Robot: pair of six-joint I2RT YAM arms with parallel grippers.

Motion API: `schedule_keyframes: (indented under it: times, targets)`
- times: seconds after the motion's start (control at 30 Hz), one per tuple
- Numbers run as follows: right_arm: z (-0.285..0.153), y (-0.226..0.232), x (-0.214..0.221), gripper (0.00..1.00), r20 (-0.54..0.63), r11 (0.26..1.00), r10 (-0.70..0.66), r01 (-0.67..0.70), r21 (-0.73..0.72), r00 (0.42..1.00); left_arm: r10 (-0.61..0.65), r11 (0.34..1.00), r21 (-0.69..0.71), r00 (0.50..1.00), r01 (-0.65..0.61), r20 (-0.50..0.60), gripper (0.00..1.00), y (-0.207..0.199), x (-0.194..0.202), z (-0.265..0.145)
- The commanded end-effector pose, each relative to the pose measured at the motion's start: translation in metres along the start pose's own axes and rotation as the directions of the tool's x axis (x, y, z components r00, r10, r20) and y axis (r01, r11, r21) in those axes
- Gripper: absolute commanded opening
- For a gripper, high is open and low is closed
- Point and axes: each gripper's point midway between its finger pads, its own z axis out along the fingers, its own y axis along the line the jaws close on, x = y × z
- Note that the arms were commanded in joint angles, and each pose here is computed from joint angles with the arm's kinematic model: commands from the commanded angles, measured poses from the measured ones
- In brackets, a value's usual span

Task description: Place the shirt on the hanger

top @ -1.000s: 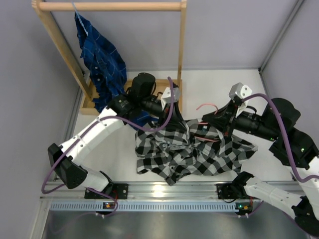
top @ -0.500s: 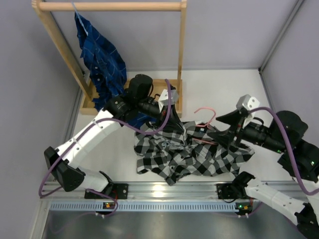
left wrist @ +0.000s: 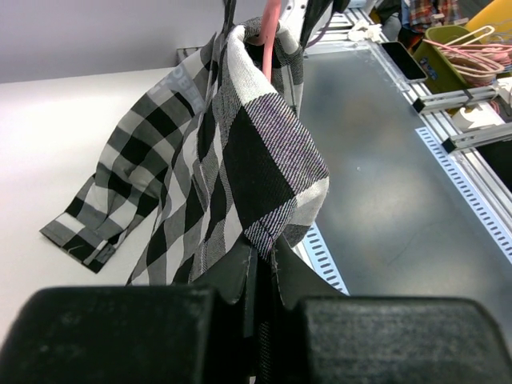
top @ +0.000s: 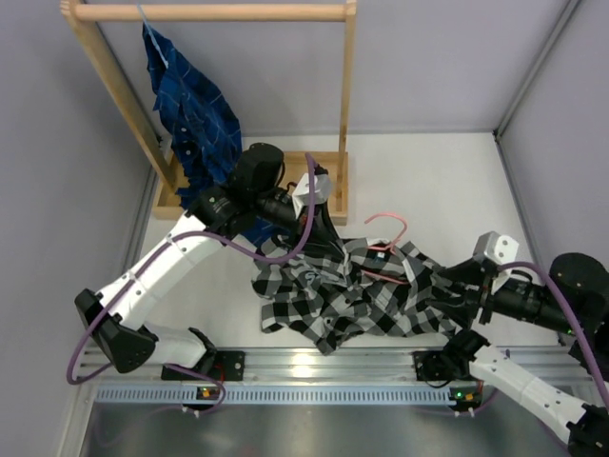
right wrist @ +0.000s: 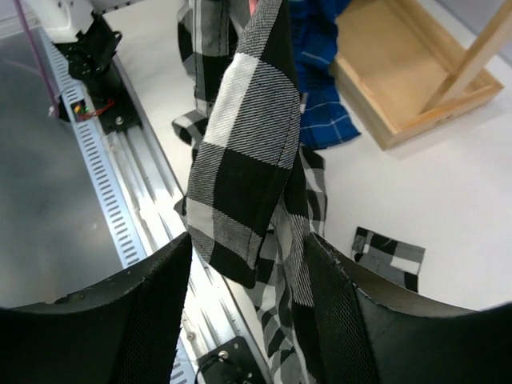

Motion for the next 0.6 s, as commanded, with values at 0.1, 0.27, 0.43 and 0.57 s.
schedule_keyframes:
  times: [0.1, 0.27, 0.43, 0.57]
  targets:
    - [0.028, 0.012, -0.008, 0.48, -0.007, 0.989, -0.026, 0.025, -0.147, 1.000, 0.098, 0.990, 0.099, 0.993, -0.104, 0.063, 0.00, -0.037, -0.030, -0.009]
    - [0.044, 0.004, -0.004, 0.46, -0.043, 0.989, -0.038, 0.031, -0.142, 0.998, 0.118, 0.985, 0.117, 0.990, -0.126, 0.072, 0.00, -0.043, -0.030, -0.011]
    - [0.046, 0.002, -0.004, 0.05, -0.050, 0.990, -0.039, 0.032, -0.136, 0.998, 0.136, 0.984, 0.101, 0.988, -0.143, 0.073, 0.00, -0.042, -0.033, -0.011]
    - [0.040, -0.002, -0.011, 0.00, -0.016, 0.995, -0.042, 0.040, -0.095, 0.999, 0.155, 0.982, 0.096, 0.985, -0.162, 0.078, 0.00, -0.042, -0.039, -0.012]
